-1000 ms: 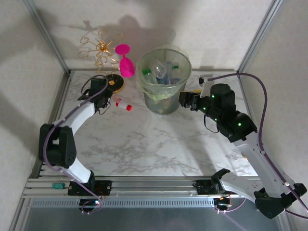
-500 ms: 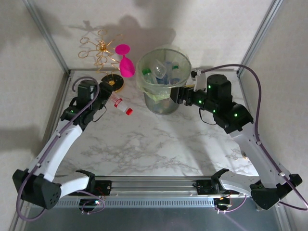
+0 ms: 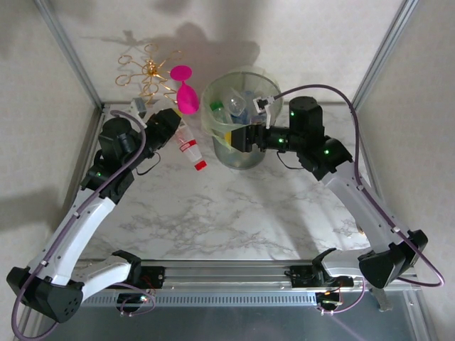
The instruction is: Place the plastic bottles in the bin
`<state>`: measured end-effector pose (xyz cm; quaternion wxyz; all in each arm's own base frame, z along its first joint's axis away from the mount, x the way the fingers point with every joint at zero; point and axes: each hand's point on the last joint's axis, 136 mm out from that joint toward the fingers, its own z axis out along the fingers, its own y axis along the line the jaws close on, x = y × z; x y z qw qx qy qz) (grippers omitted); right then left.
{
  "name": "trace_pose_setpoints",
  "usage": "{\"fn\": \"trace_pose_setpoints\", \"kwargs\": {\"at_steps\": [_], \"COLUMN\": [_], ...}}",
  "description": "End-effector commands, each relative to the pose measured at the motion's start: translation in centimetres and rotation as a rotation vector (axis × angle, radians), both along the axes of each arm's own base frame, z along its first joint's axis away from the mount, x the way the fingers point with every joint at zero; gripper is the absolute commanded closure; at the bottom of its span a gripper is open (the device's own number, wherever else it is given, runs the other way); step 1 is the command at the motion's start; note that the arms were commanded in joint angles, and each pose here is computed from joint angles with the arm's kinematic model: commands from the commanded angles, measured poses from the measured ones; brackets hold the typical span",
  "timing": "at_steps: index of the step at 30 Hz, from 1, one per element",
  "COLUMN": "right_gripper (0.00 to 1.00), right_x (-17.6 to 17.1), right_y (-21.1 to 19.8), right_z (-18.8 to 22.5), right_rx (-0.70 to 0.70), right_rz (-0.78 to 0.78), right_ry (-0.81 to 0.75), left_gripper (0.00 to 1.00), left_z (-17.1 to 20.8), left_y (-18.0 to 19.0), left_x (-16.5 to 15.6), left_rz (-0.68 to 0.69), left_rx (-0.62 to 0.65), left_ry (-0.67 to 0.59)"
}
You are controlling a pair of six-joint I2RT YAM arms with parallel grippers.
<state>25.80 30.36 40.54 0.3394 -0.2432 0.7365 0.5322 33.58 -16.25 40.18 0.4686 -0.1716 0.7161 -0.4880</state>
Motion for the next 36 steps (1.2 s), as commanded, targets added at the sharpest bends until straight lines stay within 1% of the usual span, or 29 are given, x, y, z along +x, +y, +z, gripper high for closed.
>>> {"fn": "trace_pose_setpoints", "kwargs": {"at_steps": [1,2,5,11,15,18,19,23,26,29,32,36], "right_gripper": [0.14,0.11,0.07,0.07,0.07,0.08,0.10,0.21,0.32,0.42,0.49,0.54], "right_x": [-2.8,-3.1,-3.3,-4.1,-5.0,-5.1,-5.0,-4.6,-4.4,-3.7,-3.1,-2.8], "right_y": [1.7,2.0,2.6,4.2,4.9,5.1,5.1,5.2,5.1,4.4,3.7,3.1], "right_z": [2.7,2.9,3.0,2.3,2.7,2.8,2.6,2.2,2.2,2.4,2.6,2.9], "right_rx": [0.135,0.148,0.165,0.180,0.199,0.207,0.209,0.206,0.204,0.201,0.209,0.208], "right_rz": [0.188,0.209,0.229,0.292,0.339,0.343,0.342,0.318,0.301,0.240,0.203,0.182], "right_ry": [-0.004,-0.008,-0.004,0.022,0.008,0.008,0.011,0.021,0.018,0.007,0.008,0.005], "left_gripper": [0.49,0.49,0.50,0.50,0.50,0.50,0.50,0.50,0.50,0.49,0.40,0.19], "left_z": [4.0,4.4,5.4,6.5,6.3,6.2,6.2,6.2,6.3,6.4,6.3,6.2], "left_y": [-3.2,-3.8,-5.1,-6.5,-7.5,-8.1,-8.3,-9.0,-9.3,-9.2,-9.3,-9.2], "left_x": [-2.4,-2.8,-3.6,-4.7,-4.7,-4.8,-4.9,-5.1,-5.3,-5.2,-5.3,-5.2], "left_rz": [-0.170,-0.196,-0.249,-0.289,-0.306,-0.316,-0.318,-0.327,-0.336,-0.328,-0.329,-0.319], "left_rx": [-0.053,-0.065,-0.099,-0.135,-0.132,-0.132,-0.133,-0.130,-0.133,-0.120,-0.109,-0.099], "left_ry": [-0.178,-0.194,-0.229,-0.273,-0.270,-0.269,-0.269,-0.272,-0.275,-0.281,-0.279,-0.277]}}
